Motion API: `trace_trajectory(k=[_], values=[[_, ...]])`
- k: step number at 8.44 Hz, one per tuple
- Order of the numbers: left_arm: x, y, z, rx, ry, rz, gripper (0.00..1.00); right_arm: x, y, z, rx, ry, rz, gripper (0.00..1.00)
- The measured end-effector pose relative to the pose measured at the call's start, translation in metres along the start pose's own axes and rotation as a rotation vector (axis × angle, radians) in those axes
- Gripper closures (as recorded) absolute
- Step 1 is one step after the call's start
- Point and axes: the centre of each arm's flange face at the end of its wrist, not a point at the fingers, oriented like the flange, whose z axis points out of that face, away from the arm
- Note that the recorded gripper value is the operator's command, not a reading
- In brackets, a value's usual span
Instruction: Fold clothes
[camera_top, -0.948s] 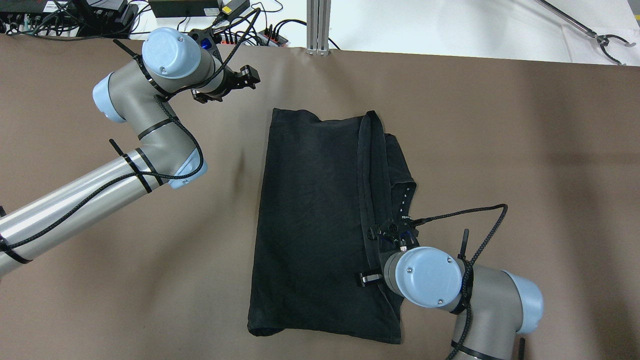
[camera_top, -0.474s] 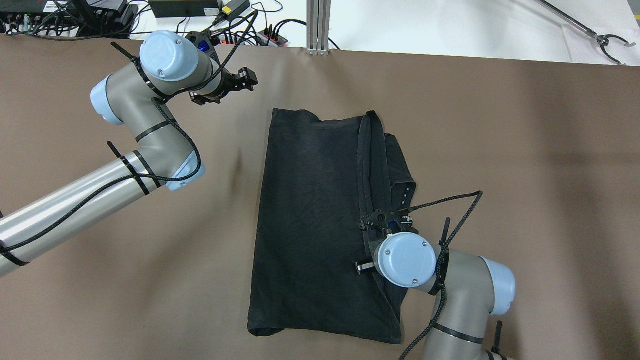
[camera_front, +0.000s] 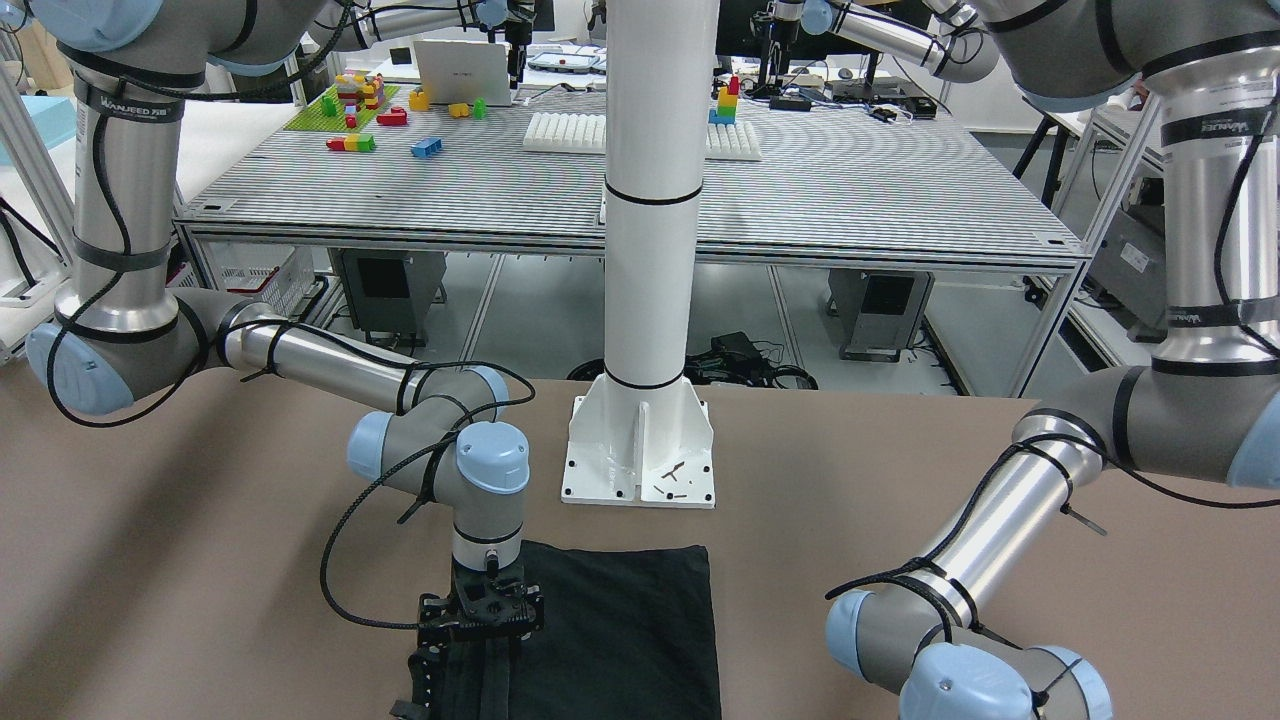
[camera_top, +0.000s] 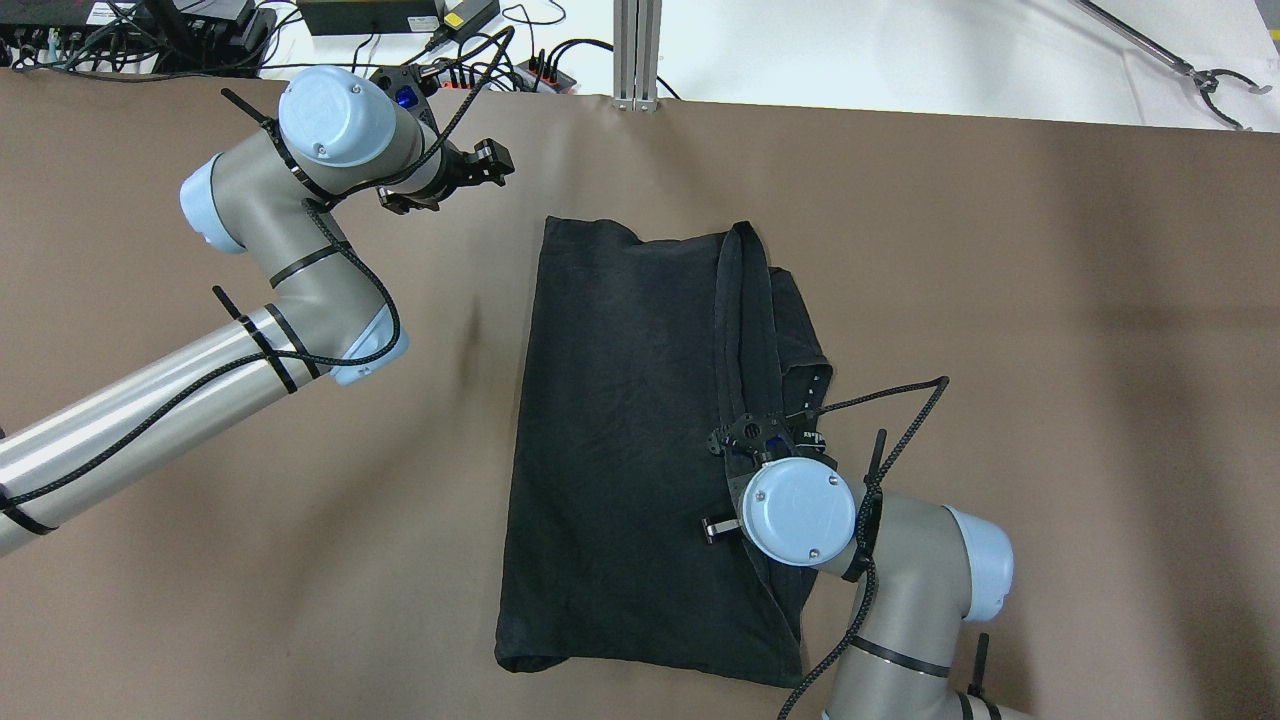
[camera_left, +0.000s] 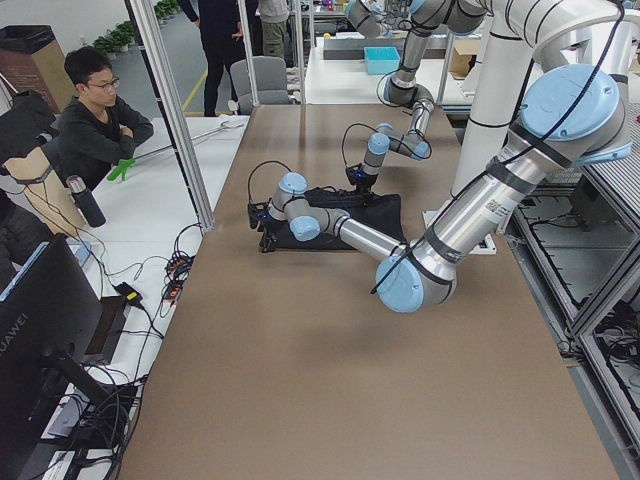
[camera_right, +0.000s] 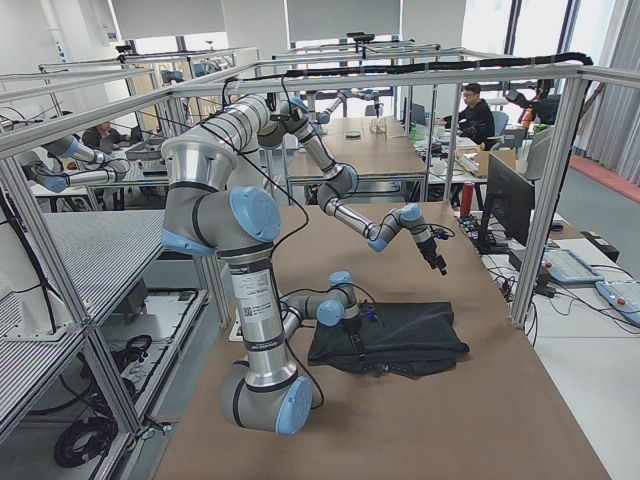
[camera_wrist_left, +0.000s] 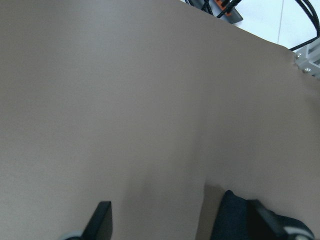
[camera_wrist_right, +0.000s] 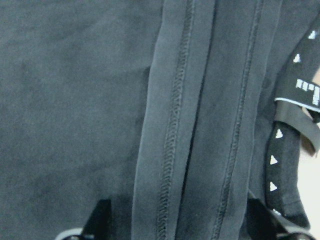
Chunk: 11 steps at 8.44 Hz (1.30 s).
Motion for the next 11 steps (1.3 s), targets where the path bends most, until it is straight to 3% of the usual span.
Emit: trace_trajectory(k=[3,8,11], values=[[-0.001,0.000,-0.006,0.003,0.010,0.002,0.06,0.027,0.003,0.012,-0.016,0.033,-0.053,0.05],[-0.005,0.003,-0.009,0.003,0.015,0.003,0.06,0.109,-0.016,-0.006,-0.059,0.019,-0.143,0.05],[-0.006,0.003,-0.013,0.004,0.020,0.004,0.06,0.069,-0.054,-0.033,-0.028,-0.007,-0.123,0.05]])
